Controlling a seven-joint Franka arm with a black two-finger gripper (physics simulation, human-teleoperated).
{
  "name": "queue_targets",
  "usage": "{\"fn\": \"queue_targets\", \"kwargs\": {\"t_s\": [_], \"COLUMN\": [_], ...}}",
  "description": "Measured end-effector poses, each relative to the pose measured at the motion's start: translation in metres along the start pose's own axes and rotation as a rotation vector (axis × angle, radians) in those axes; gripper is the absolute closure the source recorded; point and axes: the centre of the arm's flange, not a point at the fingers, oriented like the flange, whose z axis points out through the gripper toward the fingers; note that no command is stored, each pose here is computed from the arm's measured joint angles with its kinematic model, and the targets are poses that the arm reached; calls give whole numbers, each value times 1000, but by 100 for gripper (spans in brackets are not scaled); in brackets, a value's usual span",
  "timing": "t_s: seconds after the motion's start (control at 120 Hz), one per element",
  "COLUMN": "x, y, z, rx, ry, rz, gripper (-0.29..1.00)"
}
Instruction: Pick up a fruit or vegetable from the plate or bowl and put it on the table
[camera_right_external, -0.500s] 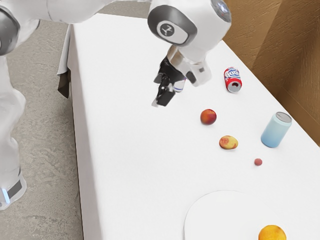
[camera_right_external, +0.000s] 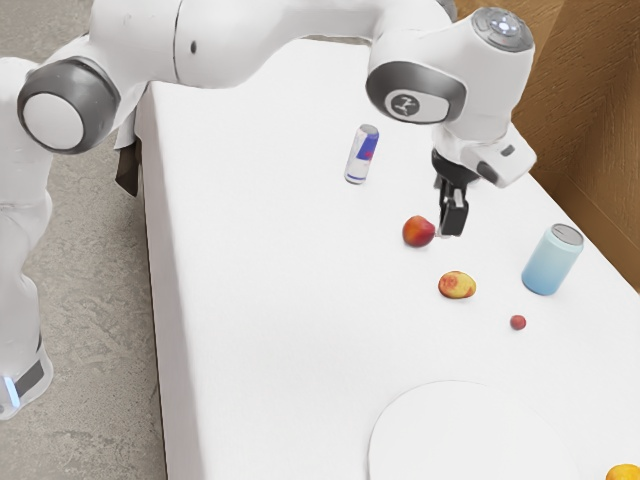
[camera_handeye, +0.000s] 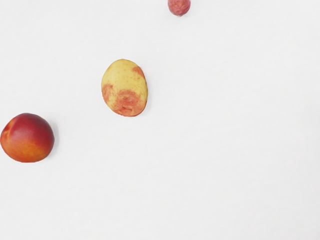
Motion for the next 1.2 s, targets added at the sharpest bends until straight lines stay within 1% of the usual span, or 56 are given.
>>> {"fn": "queue_targets", "kwargs": {"t_s": [0.075,0.133,0.308,0.45,0.517,0.608,0.717,0.833,0.917,1.2], "x": [30,40,40,42,45,46,48,52,54,55], "y": [-8,-28,-87,-112,-123,-131,-138,-131,-128,-132], "z": [21,37,102,143,154,179,199,204,205,217], "rx": [-55,-85,-162,-214,-231,-258,-284,-310,-310,-309], "ry": [23,20,-60,-84,-65,-72,-54,-32,-21,-32], "rz": [17,17,42,81,94,121,146,188,188,104], "gripper": [0,0,0,0,0,0,0,0,0,0]}}
